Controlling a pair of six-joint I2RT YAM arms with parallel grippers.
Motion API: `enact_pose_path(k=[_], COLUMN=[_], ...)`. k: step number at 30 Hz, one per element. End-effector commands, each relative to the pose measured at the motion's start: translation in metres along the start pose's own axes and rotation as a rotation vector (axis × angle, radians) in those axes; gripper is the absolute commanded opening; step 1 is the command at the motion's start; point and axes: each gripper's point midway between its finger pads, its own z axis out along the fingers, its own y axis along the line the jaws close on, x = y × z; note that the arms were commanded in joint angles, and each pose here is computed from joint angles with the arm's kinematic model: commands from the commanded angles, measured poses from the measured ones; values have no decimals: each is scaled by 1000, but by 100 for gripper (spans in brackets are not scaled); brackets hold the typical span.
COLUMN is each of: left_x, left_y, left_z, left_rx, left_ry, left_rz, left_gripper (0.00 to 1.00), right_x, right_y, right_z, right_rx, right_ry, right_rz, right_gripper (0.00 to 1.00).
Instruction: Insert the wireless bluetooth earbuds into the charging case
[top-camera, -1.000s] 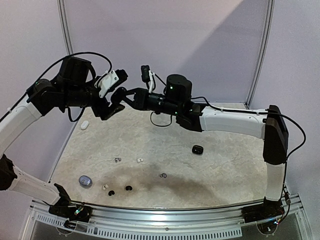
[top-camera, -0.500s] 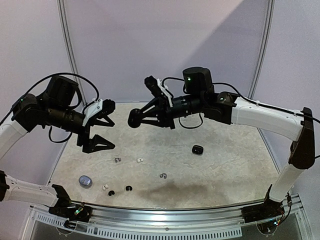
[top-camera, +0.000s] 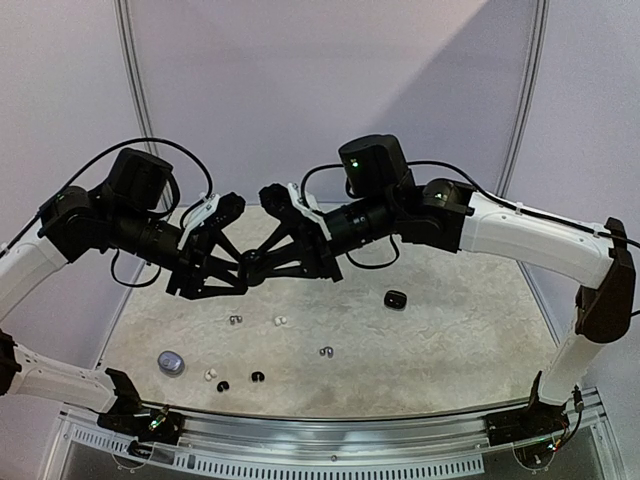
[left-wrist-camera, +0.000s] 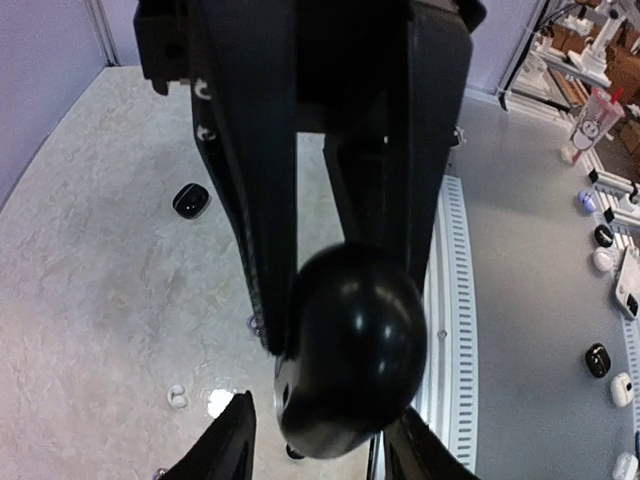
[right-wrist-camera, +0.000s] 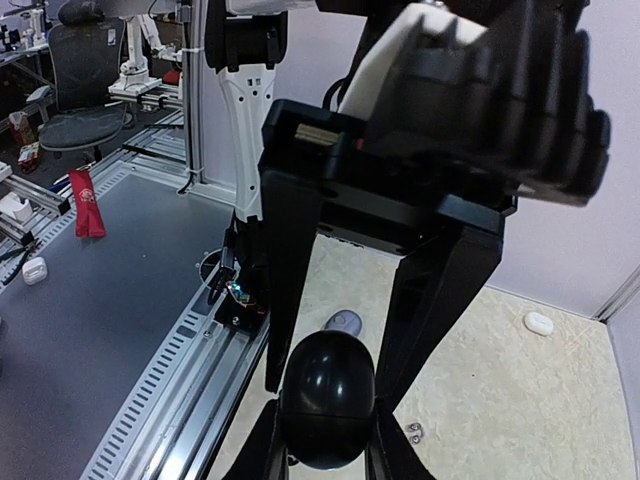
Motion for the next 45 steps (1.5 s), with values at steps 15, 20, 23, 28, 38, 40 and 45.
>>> enact_pose_path(k=[15, 20, 23, 28, 38, 40, 45], left_x=[-17, -42, -62, -88, -90, -91, -92], left_y=[-2, 14, 19, 9, 0, 1, 3], left_z=[5, -17, -36, -55, -56, -56, -54], left_rx=[1, -44, -64, -25, 29, 34, 30], left_ry=[-52, -170, -310, -488, -530, -535, -540], left_rz=[-12, -80, -104, -87, -103, -102, -108], left_gripper=[0, 0, 0, 0, 0, 0, 0], right_x=[12, -2, -17, -43, -86, -89, -88], right_y=[-25, -28, -32, -39, -45, -49, -51], right_z=[5, -14, -31, -35, -49, -48, -31], right_rx=[128, 155, 205, 206, 86, 90, 65], right_ry=[64, -81, -193, -343, -641, -661, -633], right_rz=[97, 143, 151, 198, 303, 325, 362], right_gripper=[47, 70, 79, 77, 63, 60, 59])
